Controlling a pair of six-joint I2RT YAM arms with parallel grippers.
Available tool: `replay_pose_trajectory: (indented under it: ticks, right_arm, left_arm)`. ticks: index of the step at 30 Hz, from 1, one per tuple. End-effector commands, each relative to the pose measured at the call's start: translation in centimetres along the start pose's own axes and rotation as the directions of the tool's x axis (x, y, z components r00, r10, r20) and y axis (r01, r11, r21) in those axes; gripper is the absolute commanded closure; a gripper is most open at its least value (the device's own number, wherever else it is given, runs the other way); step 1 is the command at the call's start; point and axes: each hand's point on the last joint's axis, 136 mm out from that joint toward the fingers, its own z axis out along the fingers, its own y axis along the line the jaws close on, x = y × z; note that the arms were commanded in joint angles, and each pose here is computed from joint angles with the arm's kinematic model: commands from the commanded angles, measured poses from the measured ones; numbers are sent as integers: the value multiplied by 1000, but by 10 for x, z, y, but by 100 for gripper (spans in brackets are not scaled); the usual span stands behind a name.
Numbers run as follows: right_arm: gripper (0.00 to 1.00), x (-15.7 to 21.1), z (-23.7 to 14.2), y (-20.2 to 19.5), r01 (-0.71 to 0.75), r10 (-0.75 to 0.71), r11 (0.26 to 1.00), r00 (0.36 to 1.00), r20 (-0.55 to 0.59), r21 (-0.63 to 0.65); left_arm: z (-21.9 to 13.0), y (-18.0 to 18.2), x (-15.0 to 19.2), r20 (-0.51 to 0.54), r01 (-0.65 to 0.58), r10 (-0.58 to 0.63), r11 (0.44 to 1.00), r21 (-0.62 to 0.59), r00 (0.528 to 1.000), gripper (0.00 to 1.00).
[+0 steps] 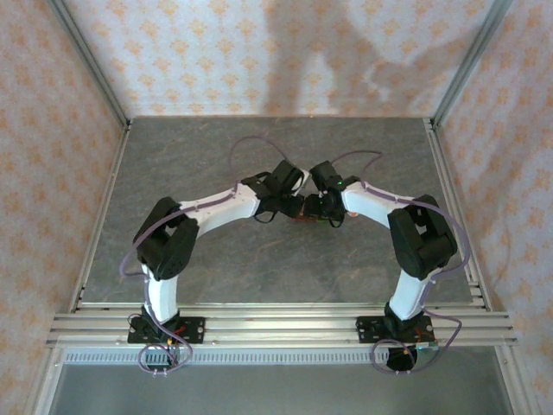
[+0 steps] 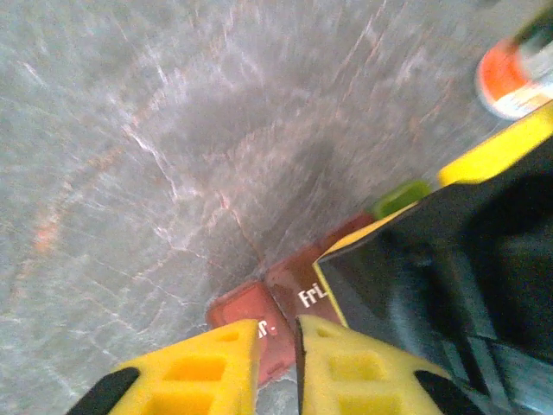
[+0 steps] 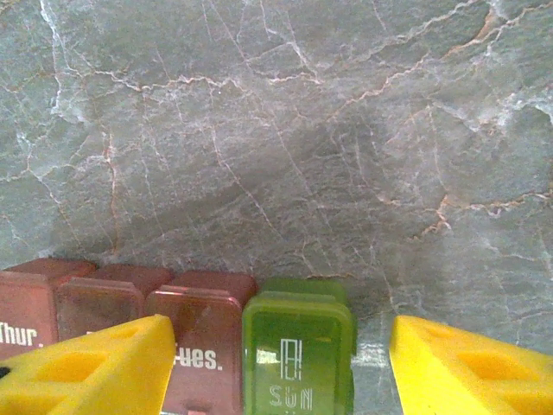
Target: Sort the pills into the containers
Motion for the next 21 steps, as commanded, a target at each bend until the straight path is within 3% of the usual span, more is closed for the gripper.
replay_pose_trajectory:
  ticks: [1, 4, 6, 8, 9, 10, 17, 21]
  right_arm:
    - [32, -15, -24, -2, -19, 18, 1000, 999, 40, 15]
    - [30, -36, -55, 3, -34, 38, 999, 993, 108, -30]
    - [29, -52, -79, 6, -43, 51, 997, 986, 157, -58]
    - [27, -66, -102, 6, -53, 68, 995, 977, 202, -79]
    - [26, -73, -115, 4, -60, 78, 994, 970, 228, -87]
    - [24, -80, -127, 2, -70, 92, 993, 963, 253, -96]
    - [10, -115, -195, -43, -148, 148, 988, 873, 465, -37]
    - [0, -124, -219, -86, -261, 200, 965, 790, 580, 24]
  left_arm:
    - [-47, 7, -45, 151, 1, 5, 999, -36, 988, 75]
    - [-78, 17, -63, 249, 28, -14, 998, -54, 968, 61]
    - [-100, 24, -73, 314, 51, -30, 997, -59, 949, 46]
    - [-123, 33, -84, 375, 74, -44, 995, -65, 926, 23]
    - [-136, 38, -89, 404, 89, -53, 994, -70, 913, 6]
    - [-149, 43, -93, 432, 102, -60, 992, -75, 900, 0]
    - [-215, 99, -97, 579, 217, -66, 957, -195, 812, 0]
    - [-238, 143, -79, 647, 299, -10, 892, -339, 763, 0]
